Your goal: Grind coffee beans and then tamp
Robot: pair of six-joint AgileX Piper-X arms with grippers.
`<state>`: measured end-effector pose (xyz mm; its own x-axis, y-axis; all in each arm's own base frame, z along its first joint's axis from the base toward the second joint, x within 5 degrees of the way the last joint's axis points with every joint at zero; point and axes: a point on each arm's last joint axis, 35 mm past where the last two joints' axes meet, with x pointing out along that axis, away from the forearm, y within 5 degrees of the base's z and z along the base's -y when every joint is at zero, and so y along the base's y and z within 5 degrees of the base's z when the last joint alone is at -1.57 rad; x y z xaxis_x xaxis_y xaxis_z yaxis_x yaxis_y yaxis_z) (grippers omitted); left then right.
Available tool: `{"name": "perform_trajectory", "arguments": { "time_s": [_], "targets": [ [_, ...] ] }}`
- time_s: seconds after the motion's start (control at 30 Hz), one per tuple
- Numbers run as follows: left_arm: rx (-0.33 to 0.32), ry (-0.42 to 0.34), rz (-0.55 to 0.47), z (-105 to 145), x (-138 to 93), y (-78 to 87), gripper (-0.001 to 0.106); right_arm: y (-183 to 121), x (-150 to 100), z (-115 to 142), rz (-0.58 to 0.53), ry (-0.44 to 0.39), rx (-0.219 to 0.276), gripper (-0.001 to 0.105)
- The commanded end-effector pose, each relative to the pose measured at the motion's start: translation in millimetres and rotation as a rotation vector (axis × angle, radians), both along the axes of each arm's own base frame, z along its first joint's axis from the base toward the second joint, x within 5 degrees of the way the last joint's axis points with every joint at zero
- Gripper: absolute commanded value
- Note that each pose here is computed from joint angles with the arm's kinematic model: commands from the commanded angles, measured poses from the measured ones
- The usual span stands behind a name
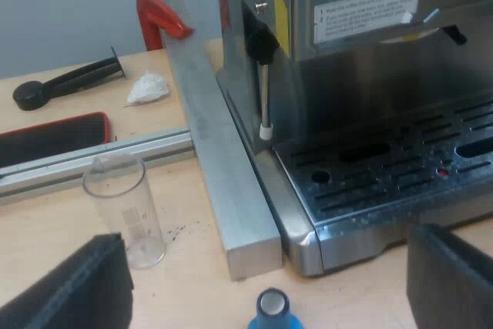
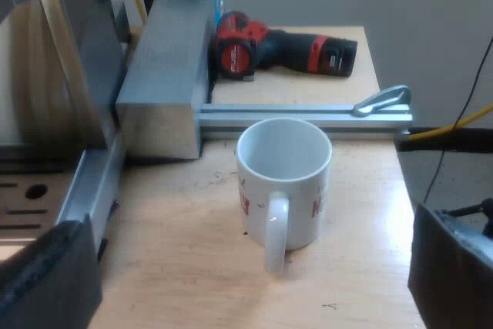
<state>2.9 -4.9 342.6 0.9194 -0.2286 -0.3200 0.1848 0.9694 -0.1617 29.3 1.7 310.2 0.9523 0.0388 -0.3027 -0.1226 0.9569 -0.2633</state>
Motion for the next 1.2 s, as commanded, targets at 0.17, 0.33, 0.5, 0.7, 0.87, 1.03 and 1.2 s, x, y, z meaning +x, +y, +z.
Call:
{"name": "perform_trajectory", "arguments": {
  "time_s": [0.17, 0.33, 0.5, 0.7, 0.87, 1.03, 1.2],
  "targets": [
    [-0.001, 0.019, 0.004, -6, -10, 1.4, 0.075, 1, 0, -8, 0.011, 0.032, 0.058, 0.082],
    [-0.016, 0.039, 0.014, -5, -13, 1.7, 0.075, 1, 0, -9, 0.011, 0.037, 0.059, 0.082],
    [-0.011, 0.048, 0.031, -9, -10, 1.9, 0.075, 1, 2, -11, 0.011, 0.044, 0.059, 0.082],
    [-0.011, 0.035, 0.035, -25, 10, 0.0, 0.075, 1, 8, -26, 0.029, 0.091, 0.070, 0.082],
    [-0.011, 0.047, 0.032, -41, 23, -1.5, 0.075, 1, 14, -43, 0.035, 0.148, 0.108, 0.082],
    [-0.006, 0.084, 0.033, -54, 29, -2.2, 0.075, 1, 19, -60, 0.037, 0.199, 0.126, 0.082],
    [-0.006, 0.073, 0.032, -55, 31, -2.4, 0.075, 1, 21, -68, 0.033, 0.224, 0.133, 0.082]
  ]
}}
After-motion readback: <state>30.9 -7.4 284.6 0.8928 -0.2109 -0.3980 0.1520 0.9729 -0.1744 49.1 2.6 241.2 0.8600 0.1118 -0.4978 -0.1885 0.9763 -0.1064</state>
